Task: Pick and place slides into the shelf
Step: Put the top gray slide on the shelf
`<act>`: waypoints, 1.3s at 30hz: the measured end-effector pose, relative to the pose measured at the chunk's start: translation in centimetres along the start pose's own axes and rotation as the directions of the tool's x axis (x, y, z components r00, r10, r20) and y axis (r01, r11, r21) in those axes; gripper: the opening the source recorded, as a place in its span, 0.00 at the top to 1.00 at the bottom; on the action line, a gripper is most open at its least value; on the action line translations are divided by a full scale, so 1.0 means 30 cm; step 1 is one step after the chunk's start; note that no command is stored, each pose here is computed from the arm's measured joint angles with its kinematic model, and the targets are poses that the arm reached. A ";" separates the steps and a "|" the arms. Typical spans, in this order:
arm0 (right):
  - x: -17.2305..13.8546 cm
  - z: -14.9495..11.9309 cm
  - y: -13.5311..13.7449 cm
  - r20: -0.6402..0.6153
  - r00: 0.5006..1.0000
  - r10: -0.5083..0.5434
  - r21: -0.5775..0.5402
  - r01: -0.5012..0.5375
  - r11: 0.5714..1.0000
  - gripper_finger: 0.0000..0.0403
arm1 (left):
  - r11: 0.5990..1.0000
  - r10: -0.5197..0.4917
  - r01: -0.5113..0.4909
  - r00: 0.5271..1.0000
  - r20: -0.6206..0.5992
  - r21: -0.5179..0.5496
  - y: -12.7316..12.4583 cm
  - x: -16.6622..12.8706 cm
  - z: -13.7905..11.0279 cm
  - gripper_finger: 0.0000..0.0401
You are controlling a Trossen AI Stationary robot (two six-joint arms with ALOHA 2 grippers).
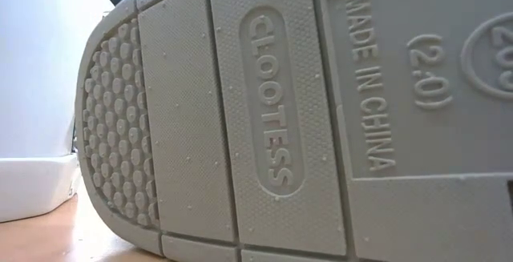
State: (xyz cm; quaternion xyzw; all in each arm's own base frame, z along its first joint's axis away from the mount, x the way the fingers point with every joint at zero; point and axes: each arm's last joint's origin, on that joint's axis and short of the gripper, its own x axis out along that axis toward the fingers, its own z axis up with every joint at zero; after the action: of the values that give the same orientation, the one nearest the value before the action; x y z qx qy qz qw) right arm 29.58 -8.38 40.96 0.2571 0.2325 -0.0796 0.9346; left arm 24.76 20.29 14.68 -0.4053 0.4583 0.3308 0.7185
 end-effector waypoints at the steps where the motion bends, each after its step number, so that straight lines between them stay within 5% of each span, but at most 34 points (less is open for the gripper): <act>1: 0.000 0.000 0.000 0.000 1.000 0.000 0.000 0.000 1.000 0.39 | 1.000 0.002 -0.002 1.000 -0.006 0.002 -0.003 0.011 -0.002 0.31; 10: 0.000 0.001 -0.002 0.009 1.000 -0.021 0.000 0.021 1.000 0.39 | 0.999 0.020 -0.019 0.999 -0.027 0.033 -0.031 0.072 -0.018 0.40; 19: 0.000 0.002 -0.005 0.023 0.998 -0.053 -0.001 0.054 0.999 0.39 | 0.996 0.044 -0.043 0.999 -0.017 0.075 -0.030 0.071 -0.018 0.89; 39: 0.000 0.004 -0.010 0.037 0.995 -0.090 -0.015 0.091 0.996 0.39 | 0.993 -0.035 0.011 0.978 0.206 0.113 -0.073 -0.177 -0.007 0.93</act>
State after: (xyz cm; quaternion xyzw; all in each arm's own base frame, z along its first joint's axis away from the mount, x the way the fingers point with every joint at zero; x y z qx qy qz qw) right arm 29.54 -8.69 40.92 0.2368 0.2275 -0.1246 0.9363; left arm 24.63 18.56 20.16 -0.3331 0.3939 0.3368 0.7877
